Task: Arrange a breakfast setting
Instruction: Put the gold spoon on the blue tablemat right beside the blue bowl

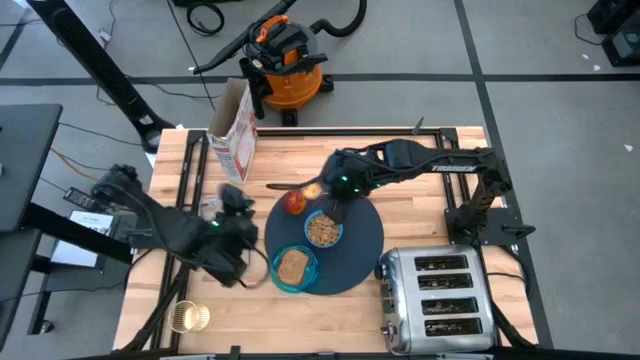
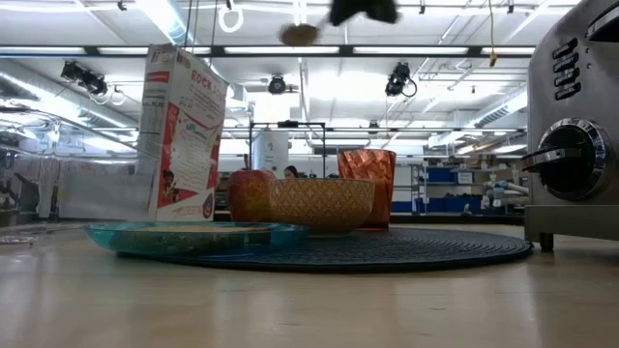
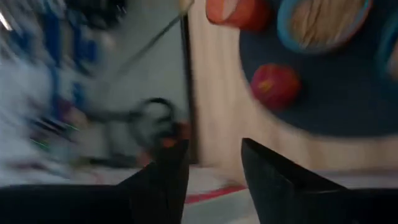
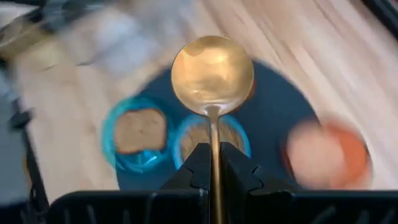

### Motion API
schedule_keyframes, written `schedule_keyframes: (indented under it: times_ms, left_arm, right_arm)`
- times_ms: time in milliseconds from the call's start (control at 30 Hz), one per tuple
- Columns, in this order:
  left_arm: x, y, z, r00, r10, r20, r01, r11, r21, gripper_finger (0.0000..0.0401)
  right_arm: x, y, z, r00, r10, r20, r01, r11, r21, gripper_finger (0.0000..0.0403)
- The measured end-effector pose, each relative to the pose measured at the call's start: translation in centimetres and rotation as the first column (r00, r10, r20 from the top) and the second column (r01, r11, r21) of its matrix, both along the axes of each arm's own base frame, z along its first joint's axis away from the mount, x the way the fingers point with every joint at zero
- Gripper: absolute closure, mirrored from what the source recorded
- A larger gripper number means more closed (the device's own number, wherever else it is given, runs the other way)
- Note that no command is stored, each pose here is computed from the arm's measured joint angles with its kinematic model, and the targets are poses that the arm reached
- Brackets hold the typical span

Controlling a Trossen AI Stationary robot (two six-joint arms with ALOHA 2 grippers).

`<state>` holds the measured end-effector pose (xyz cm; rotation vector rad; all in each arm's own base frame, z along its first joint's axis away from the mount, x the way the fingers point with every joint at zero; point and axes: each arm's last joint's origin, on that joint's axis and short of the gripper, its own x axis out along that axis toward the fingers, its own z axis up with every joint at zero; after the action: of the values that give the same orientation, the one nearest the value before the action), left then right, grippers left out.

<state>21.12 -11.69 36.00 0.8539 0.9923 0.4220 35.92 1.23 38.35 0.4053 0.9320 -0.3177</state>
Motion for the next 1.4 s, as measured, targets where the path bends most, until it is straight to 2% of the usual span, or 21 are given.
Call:
schedule_keyframes:
  times_ms: [67,133,233,367,500,633,700,800,933,1033,1200,1300,1400]
  left_arm:
    - [-1.1,0.6,0.9,0.990,0.082,0.118,-0.064,0.987,-0.149,0.0241]
    - [-2.2,1.2,1.8,0.967,0.145,0.208,-0.091,0.964,-0.249,0.0238]
    - [-3.5,2.1,2.9,0.933,0.209,0.292,-0.108,0.938,-0.329,0.0238]
    - [-5.0,3.1,4.0,0.891,0.277,0.360,-0.112,0.902,-0.418,0.0237]
    - [-5.7,3.6,4.4,0.863,0.323,0.388,-0.112,0.873,-0.475,0.0237]
    - [-6.1,3.6,4.6,0.854,0.330,0.401,-0.100,0.862,-0.496,0.0237]
    - [-6.2,3.5,4.6,0.858,0.321,0.401,-0.091,0.864,-0.496,0.0237]
    - [-6.4,3.3,4.6,0.865,0.302,0.401,-0.076,0.868,-0.490,0.0237]
    - [-6.5,3.1,4.7,0.867,0.285,0.408,-0.062,0.875,-0.480,0.0237]
    - [-6.6,3.0,4.7,0.868,0.280,0.410,-0.058,0.878,-0.476,0.0237]
    - [-6.6,3.0,4.7,0.864,0.287,0.414,-0.060,0.874,-0.481,0.0237]
    - [-6.6,3.0,4.7,0.863,0.289,0.415,-0.060,0.873,-0.484,0.0237]
    - [-6.5,3.0,4.7,0.862,0.290,0.415,-0.060,0.872,-0.485,0.0237]
  right_arm:
    - [-1.0,0.7,-0.3,0.985,-0.154,-0.074,0.157,0.986,0.050,0.0383]
    - [-1.7,1.6,-0.6,0.954,-0.267,-0.136,0.281,0.955,0.093,0.0383]
    - [-2.2,3.4,-1.2,0.906,-0.368,-0.210,0.405,0.899,0.169,0.0383]
    - [-2.2,5.3,-2.6,0.822,-0.477,-0.312,0.554,0.796,0.242,0.0383]
    - [-2.2,6.5,-4.1,0.709,-0.578,-0.404,0.695,0.669,0.264,0.0383]
    - [-2.1,7.0,-6.2,0.560,-0.706,-0.434,0.828,0.502,0.250,0.0383]
    - [-2.3,6.9,-7.4,0.481,-0.762,-0.433,0.876,0.432,0.214,0.0383]
    - [-2.1,6.6,-9.2,0.412,-0.813,-0.411,0.911,0.360,0.201,0.0383]
    - [-1.9,6.2,-11.5,0.390,-0.848,-0.359,0.920,0.348,0.178,0.0383]
    - [-2.0,6.2,-13.8,0.349,-0.863,-0.364,0.936,0.338,0.097,0.0383]
    - [-0.7,6.6,-17.2,0.365,-0.852,-0.375,0.921,0.388,0.017,0.0383]
    - [-0.1,6.2,-18.6,0.356,-0.853,-0.381,0.920,0.391,-0.016,0.0383]
    - [0.5,5.5,-19.4,0.388,-0.838,-0.384,0.901,0.432,-0.030,0.0383]
